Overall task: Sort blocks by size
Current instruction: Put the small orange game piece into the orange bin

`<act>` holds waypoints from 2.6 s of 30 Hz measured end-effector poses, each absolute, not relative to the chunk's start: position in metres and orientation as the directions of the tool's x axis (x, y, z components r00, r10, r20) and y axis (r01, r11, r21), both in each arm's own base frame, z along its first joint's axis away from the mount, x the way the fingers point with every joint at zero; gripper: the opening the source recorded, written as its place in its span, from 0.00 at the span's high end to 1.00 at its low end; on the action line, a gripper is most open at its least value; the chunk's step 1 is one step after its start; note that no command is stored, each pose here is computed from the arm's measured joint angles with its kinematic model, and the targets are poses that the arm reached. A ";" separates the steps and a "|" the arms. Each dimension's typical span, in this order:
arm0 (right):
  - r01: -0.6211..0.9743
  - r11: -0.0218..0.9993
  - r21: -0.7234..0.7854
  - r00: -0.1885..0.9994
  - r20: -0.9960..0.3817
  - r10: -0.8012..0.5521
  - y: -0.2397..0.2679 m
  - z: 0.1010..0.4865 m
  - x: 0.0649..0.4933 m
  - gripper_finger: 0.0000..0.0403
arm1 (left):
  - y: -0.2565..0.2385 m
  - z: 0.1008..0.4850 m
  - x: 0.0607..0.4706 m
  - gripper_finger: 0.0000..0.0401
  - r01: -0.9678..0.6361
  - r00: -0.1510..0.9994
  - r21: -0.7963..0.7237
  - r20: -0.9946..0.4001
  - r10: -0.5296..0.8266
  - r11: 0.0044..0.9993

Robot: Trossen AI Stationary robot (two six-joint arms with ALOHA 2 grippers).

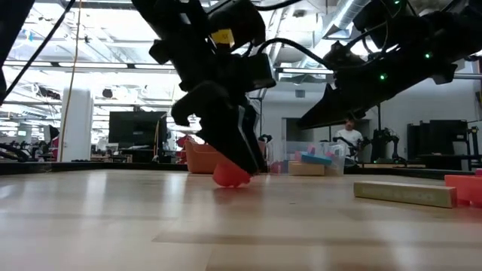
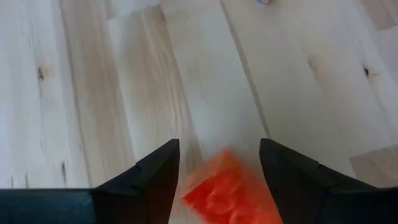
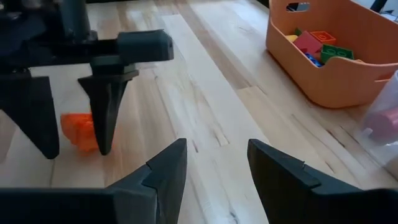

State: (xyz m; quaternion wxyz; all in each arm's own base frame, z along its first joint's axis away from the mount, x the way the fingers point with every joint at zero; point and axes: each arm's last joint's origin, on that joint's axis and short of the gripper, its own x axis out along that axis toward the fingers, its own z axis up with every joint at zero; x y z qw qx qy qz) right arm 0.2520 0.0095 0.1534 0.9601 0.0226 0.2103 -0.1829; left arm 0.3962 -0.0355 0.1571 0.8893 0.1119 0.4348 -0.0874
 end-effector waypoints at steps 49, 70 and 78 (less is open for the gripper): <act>0.361 0.932 -0.017 0.847 -0.412 -0.336 0.011 0.154 0.252 0.48 | -0.047 0.153 0.380 0.65 0.425 0.414 0.257 -0.908 0.066 0.868; 0.375 0.927 0.021 0.842 -0.427 -0.330 0.014 0.160 0.258 0.48 | 0.152 0.225 0.349 0.61 -0.154 0.545 0.418 -0.720 0.430 0.895; 0.326 0.945 -0.018 0.839 -0.454 -0.298 0.026 0.176 0.272 0.48 | 0.209 0.227 0.321 0.57 -0.325 0.506 0.379 -0.704 0.498 0.866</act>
